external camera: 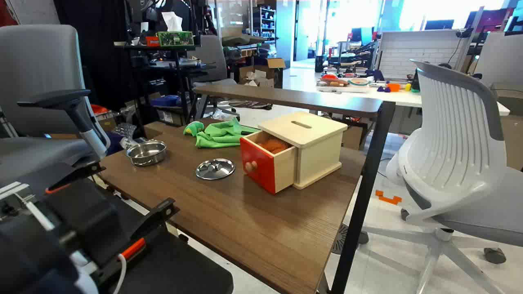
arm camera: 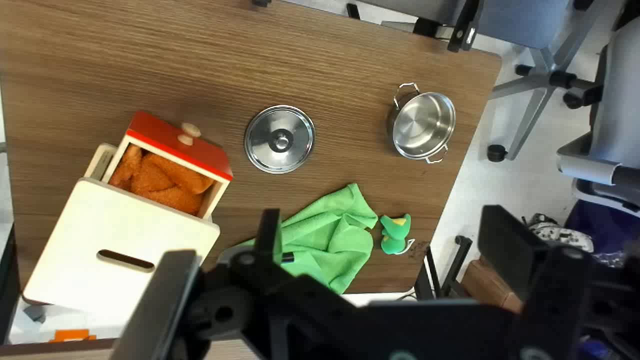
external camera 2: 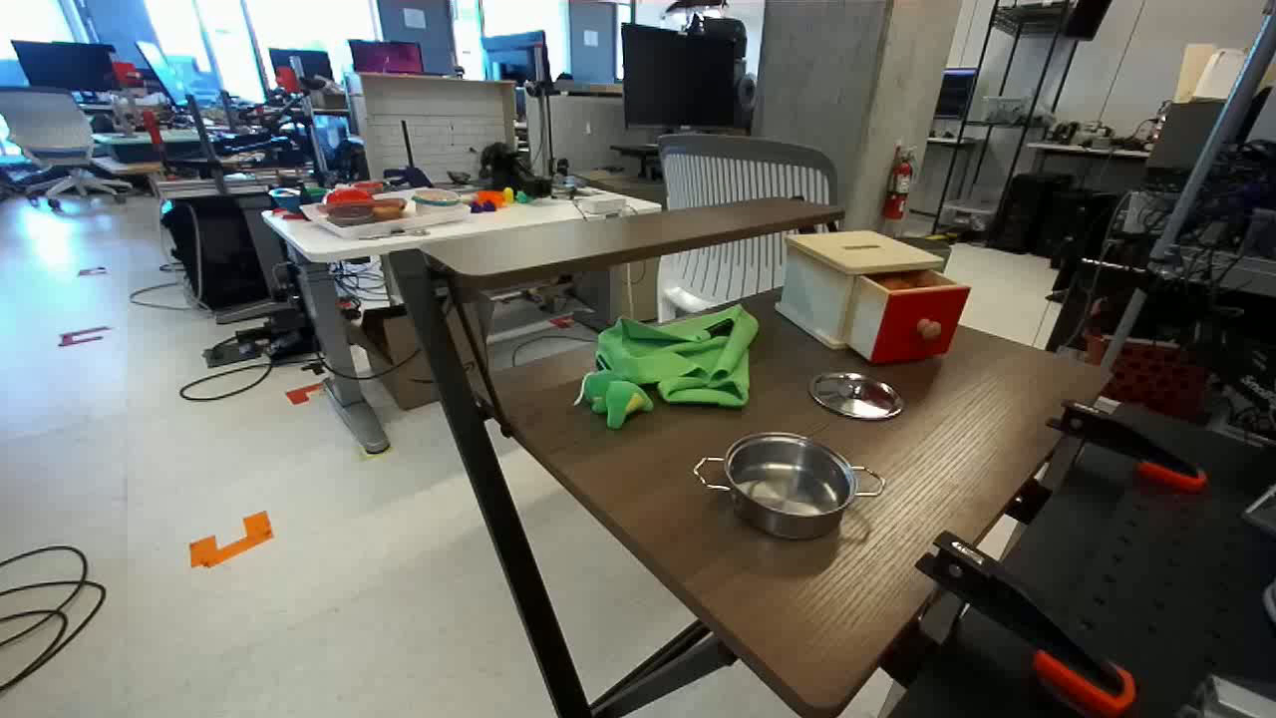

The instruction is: Put the green plush toy in the silver pot.

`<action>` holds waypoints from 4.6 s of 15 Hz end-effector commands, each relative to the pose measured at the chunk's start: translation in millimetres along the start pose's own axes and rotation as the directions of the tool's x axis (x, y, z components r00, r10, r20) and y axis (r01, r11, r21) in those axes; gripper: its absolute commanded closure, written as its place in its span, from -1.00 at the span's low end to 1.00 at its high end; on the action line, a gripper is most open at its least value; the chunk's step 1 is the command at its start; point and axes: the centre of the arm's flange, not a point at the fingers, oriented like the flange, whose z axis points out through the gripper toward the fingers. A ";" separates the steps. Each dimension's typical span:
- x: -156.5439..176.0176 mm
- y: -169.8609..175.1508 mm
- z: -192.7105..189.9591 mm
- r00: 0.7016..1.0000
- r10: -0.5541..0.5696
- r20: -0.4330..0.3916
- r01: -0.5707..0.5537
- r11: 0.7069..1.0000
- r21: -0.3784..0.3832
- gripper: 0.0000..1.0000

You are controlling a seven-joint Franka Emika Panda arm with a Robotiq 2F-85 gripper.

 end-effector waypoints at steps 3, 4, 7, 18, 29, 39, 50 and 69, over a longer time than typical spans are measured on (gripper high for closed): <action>28.2 -8.6 2.1 0.997 -0.067 0.030 0.068 0.998 -0.006 -1.00; 42.8 -14.5 4.4 0.994 -0.098 0.043 0.099 0.995 -0.009 -1.00; 87.4 -34.5 18.2 0.977 -0.186 0.100 0.188 0.982 -0.016 -1.00; 182.4 -117.6 166.5 0.817 -0.378 0.435 0.393 0.918 0.059 -1.00; 226.5 -162.3 272.8 0.819 -0.326 0.471 0.443 0.882 -0.161 -1.00; 220.1 -163.7 281.1 0.801 -0.365 0.475 0.478 0.868 -0.138 -1.00; 233.9 -152.0 337.3 0.866 -0.265 0.424 0.379 0.901 -0.212 -1.00; 270.3 -180.8 382.6 0.893 -0.324 0.312 0.404 0.883 -0.240 -1.00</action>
